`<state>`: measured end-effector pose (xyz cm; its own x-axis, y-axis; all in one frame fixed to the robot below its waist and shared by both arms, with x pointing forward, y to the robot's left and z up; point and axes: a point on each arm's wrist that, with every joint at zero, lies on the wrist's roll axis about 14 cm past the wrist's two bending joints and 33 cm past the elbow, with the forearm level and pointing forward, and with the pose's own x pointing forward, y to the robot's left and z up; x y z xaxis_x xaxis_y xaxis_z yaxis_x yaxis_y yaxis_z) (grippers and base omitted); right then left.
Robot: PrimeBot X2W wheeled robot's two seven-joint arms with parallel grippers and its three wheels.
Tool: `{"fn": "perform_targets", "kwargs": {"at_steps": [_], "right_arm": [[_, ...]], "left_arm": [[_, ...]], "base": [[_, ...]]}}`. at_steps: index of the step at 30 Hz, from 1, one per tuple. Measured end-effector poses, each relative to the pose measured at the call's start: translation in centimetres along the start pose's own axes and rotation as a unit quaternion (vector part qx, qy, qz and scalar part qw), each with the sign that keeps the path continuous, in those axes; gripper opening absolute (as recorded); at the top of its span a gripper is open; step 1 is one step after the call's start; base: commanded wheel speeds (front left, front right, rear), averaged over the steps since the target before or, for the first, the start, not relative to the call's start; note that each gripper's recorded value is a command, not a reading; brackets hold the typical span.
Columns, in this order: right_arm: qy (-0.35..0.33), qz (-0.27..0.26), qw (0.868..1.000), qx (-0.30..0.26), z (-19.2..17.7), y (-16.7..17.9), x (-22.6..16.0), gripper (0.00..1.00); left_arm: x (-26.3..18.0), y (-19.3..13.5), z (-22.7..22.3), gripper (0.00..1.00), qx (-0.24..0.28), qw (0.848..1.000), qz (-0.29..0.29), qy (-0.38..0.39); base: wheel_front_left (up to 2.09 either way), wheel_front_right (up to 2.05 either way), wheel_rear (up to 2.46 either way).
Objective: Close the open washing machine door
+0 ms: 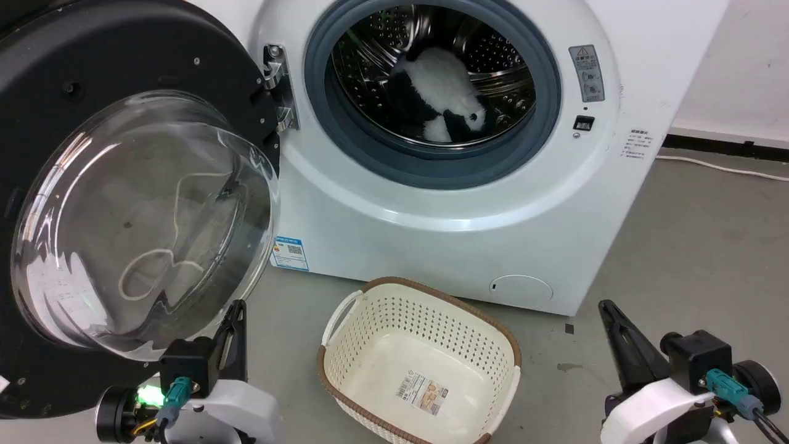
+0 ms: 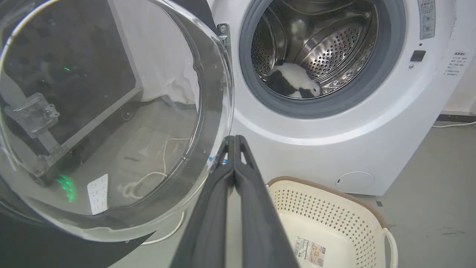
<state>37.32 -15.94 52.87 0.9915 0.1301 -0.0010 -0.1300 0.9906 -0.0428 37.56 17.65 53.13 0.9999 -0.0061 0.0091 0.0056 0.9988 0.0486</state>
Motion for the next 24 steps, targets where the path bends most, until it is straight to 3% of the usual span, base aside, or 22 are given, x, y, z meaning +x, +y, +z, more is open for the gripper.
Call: {"fn": "perform_targets", "kwargs": {"at_steps": [24], "right_arm": [[0.0,0.0,1.0,0.0,0.01,0.01,0.0,0.0]], "left_arm": [[0.0,0.0,0.0,0.0,0.0,1.0,0.0,0.0]], "base": [[0.0,0.0,0.0]]}}
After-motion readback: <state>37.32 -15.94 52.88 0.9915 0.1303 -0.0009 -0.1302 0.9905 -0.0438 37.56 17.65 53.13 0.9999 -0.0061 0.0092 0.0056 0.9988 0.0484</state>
